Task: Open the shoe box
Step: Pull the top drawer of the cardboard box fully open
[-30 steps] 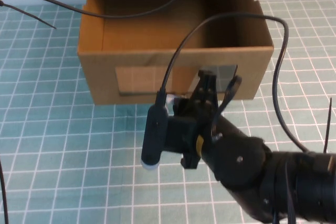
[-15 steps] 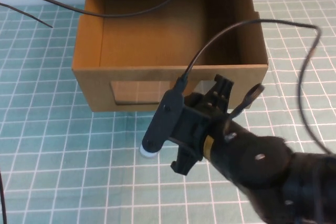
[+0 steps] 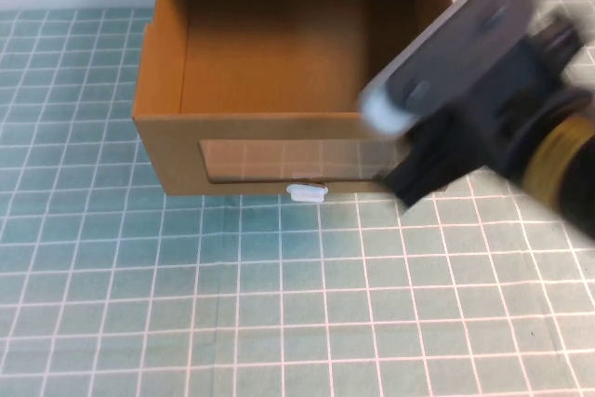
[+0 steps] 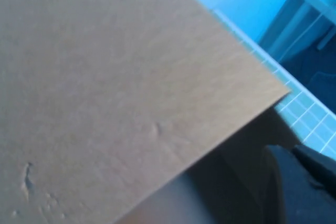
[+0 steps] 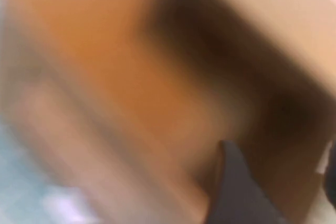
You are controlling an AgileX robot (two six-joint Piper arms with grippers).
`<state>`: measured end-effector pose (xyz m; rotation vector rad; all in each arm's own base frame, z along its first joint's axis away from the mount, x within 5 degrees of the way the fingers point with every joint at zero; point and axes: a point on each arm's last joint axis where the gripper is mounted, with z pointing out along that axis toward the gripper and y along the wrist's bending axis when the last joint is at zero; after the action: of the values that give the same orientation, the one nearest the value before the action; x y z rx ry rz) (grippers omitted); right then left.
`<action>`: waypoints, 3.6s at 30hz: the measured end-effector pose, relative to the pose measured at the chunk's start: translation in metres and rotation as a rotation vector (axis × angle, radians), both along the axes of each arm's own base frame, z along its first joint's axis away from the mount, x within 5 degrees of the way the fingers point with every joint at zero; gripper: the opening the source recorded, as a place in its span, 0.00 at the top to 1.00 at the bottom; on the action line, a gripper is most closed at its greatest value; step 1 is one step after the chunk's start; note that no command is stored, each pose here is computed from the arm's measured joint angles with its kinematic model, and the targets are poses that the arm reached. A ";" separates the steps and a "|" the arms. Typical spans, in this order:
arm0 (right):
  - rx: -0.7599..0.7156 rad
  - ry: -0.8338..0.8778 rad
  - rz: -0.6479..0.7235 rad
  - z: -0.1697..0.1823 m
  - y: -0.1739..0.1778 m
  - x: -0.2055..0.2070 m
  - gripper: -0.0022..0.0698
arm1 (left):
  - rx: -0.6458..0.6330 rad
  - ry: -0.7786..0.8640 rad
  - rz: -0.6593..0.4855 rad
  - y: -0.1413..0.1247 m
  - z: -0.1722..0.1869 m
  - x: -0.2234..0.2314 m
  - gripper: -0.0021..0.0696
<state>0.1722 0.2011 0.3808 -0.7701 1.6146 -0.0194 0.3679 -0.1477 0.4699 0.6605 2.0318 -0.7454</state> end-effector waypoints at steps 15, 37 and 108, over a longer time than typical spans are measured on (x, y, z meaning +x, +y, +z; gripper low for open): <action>-0.119 0.111 -0.529 0.050 -0.121 0.056 0.98 | 0.059 -0.173 0.082 0.053 0.068 -0.142 0.98; 0.381 0.031 -0.086 0.049 -0.160 -0.047 0.99 | -0.085 -0.355 0.459 0.119 -0.067 -0.318 0.98; 0.534 0.030 -0.086 -0.083 -0.170 -0.125 0.99 | 0.203 -0.381 0.591 0.137 -0.295 -0.315 0.98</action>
<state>0.0470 0.0307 0.2979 -0.2886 1.5801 0.3500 0.0528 -0.0104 0.1752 0.2527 1.8146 -0.0594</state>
